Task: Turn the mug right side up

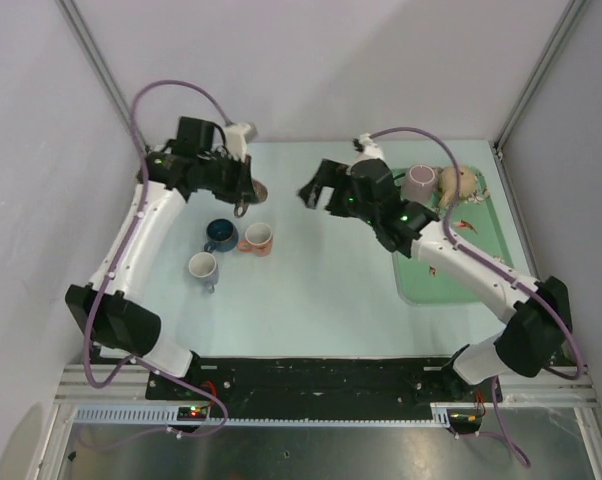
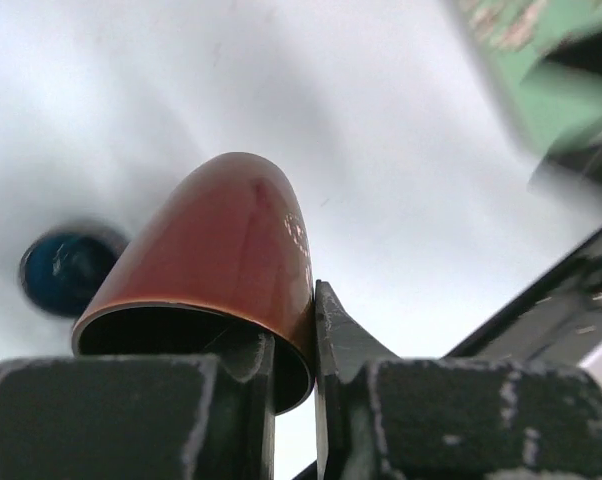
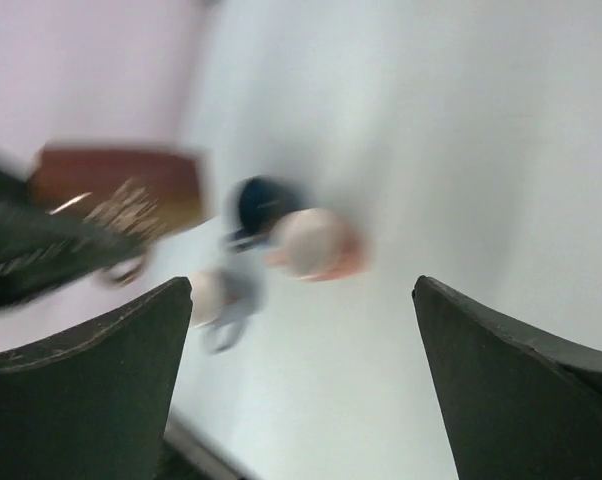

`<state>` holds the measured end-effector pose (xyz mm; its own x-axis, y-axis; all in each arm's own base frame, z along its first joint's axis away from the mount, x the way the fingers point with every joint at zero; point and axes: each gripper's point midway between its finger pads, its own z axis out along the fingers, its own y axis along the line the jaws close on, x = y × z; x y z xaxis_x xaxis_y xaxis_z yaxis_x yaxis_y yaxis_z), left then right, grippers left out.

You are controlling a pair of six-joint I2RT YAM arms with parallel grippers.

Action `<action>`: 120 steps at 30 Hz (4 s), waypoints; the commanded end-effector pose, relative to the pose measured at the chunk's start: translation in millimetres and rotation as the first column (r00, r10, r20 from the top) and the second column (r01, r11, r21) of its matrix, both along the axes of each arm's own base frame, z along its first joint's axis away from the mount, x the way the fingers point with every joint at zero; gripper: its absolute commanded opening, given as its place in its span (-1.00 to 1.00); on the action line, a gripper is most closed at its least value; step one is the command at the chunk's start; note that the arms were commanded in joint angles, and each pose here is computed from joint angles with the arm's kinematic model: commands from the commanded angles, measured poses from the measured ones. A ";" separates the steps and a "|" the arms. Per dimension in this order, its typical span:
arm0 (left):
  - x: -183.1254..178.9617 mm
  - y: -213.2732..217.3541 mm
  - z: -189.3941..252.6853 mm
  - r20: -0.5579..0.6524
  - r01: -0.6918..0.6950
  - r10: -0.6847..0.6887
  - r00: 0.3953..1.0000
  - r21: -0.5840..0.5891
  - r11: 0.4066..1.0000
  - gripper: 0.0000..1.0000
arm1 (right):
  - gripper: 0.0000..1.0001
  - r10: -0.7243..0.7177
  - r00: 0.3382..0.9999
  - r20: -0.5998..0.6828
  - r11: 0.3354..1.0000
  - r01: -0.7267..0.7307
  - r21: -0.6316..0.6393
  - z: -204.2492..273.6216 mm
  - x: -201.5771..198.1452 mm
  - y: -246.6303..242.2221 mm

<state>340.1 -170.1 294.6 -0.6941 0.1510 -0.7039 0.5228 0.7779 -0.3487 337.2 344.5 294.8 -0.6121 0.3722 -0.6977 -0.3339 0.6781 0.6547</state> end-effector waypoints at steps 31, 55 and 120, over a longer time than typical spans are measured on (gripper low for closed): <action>-74.4 62.4 -231.4 -0.307 0.416 -0.280 0.909 0.680 0.604 -0.02 | 0.68 -0.866 0.481 -0.136 0.426 0.567 -0.705 -213.7 156.5 -390.8; -80.6 36.7 -76.5 -0.257 0.395 -0.305 0.917 0.466 0.792 0.59 | -1.00 -0.895 0.446 -0.029 0.343 0.644 -0.684 -148.9 144.2 -450.6; -5.6 -35.5 -42.4 0.113 0.214 -0.289 0.951 0.438 0.873 -1.00 | 0.86 -0.220 0.974 -0.056 0.969 0.212 -0.124 2.2 -3.6 -124.6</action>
<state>331.3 -227.9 290.2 -0.5924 0.3447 -0.7282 0.6821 0.6956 -0.2256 317.6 307.7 326.7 -0.6851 0.4071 -0.6041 -0.3671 0.5233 0.7690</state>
